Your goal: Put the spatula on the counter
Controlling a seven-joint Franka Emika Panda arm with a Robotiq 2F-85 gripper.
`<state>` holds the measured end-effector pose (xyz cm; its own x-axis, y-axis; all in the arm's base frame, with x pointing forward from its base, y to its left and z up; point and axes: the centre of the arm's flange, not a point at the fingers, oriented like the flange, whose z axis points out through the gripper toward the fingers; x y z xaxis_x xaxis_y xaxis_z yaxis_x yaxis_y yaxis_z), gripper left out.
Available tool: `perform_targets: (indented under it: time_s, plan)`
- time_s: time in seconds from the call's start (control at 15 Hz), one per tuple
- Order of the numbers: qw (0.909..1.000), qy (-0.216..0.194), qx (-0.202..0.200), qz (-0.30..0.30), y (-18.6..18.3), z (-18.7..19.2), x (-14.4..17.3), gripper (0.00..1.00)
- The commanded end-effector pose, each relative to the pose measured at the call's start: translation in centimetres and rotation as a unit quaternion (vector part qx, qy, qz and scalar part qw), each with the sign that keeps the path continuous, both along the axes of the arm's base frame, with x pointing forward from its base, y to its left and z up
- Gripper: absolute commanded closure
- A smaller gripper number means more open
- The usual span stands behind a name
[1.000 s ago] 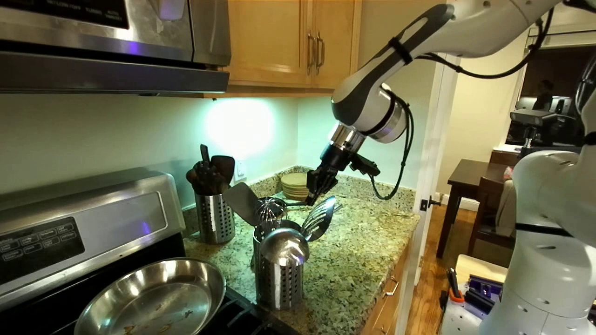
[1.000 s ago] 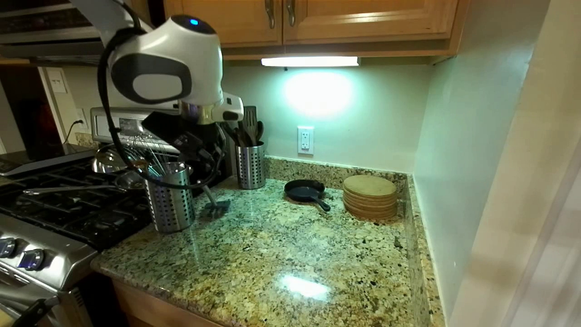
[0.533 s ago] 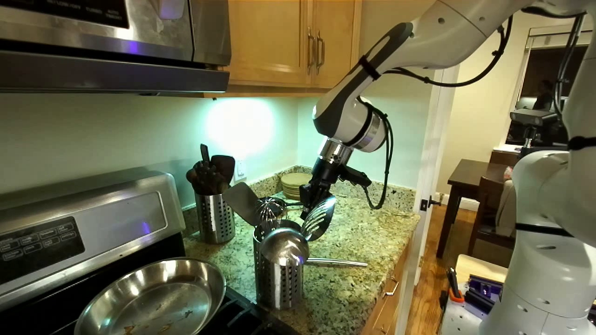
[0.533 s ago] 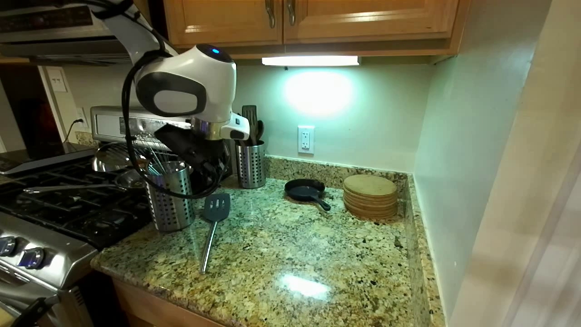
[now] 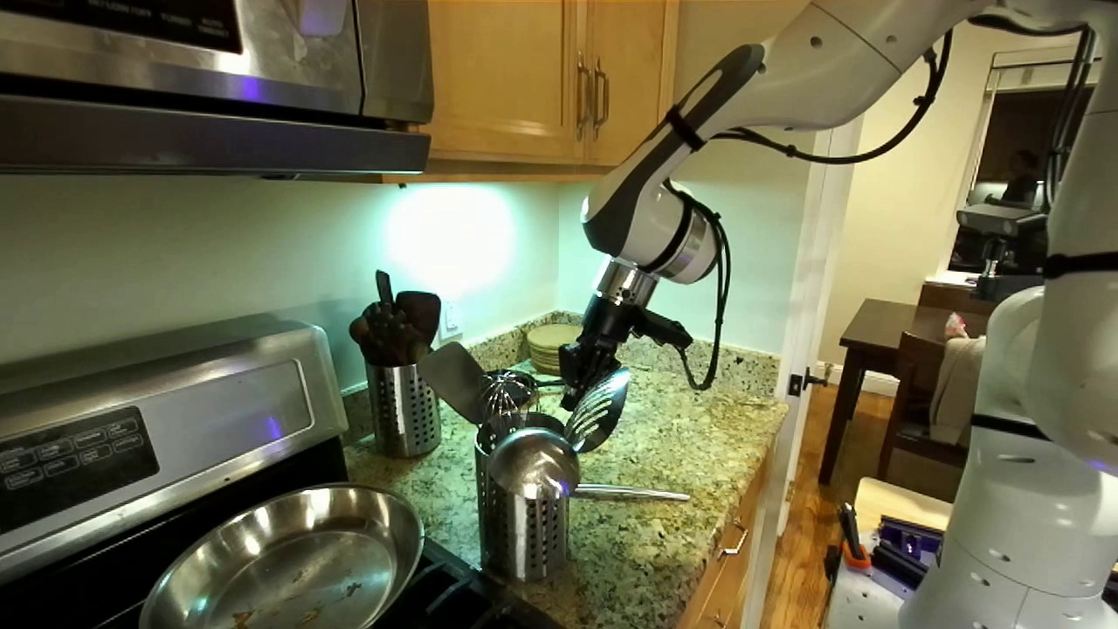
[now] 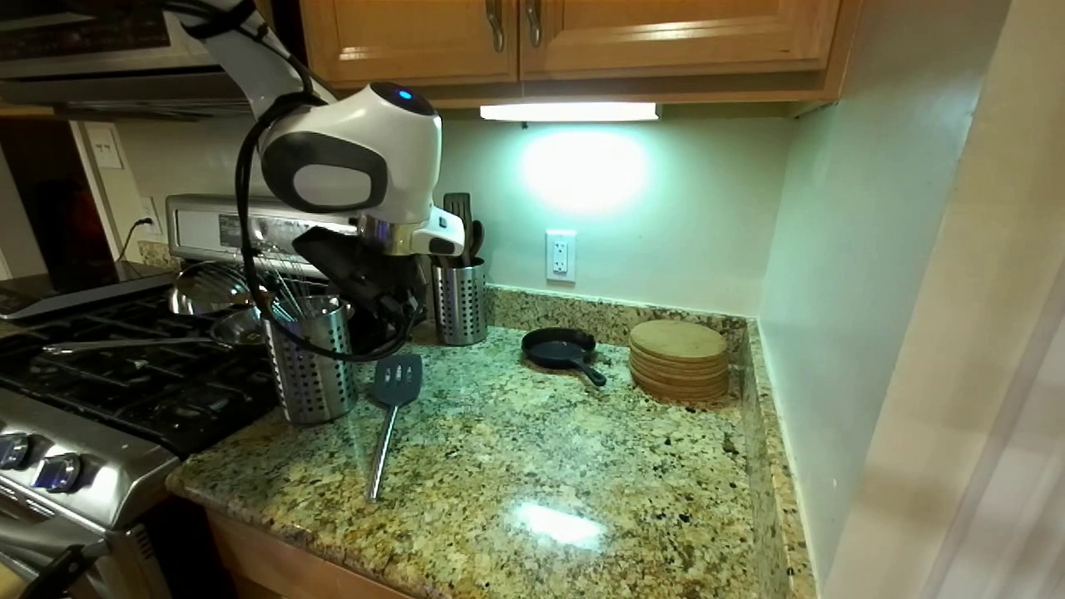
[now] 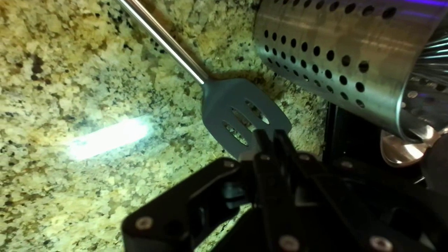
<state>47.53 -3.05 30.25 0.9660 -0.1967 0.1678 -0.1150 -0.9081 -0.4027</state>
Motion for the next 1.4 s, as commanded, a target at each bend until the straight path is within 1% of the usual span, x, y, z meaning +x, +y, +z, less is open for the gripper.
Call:
perform_targets:
  time_s: [0.0, 0.13, 0.4, 0.6, 0.67, 0.93, 1.13, 1.2, 1.33]
  plan:
    - [0.9995, 0.004, -0.030, 0.006, -0.9, 1.9, -1.3, 0.60]
    - [0.9976, 0.017, -0.065, 0.013, -1.3, 2.5, -1.8, 0.47]
    - [0.9894, 0.046, -0.138, 0.011, -1.7, 3.6, -2.8, 0.21]
    - [0.9839, 0.048, -0.171, 0.012, -1.0, 4.4, -3.5, 0.03]
    - [0.9824, 0.047, -0.180, 0.014, -0.7, 4.7, -3.7, 0.00]
    - [0.9774, 0.035, -0.208, 0.013, 0.6, 6.4, -4.8, 0.00]
    - [0.9765, 0.032, -0.213, 0.002, 1.2, 6.9, -5.3, 0.00]
    - [0.9786, 0.025, -0.204, 0.018, 1.0, 5.9, -3.3, 0.00]
    - [0.9785, 0.024, -0.205, 0.013, 1.2, 6.2, -3.7, 0.00]
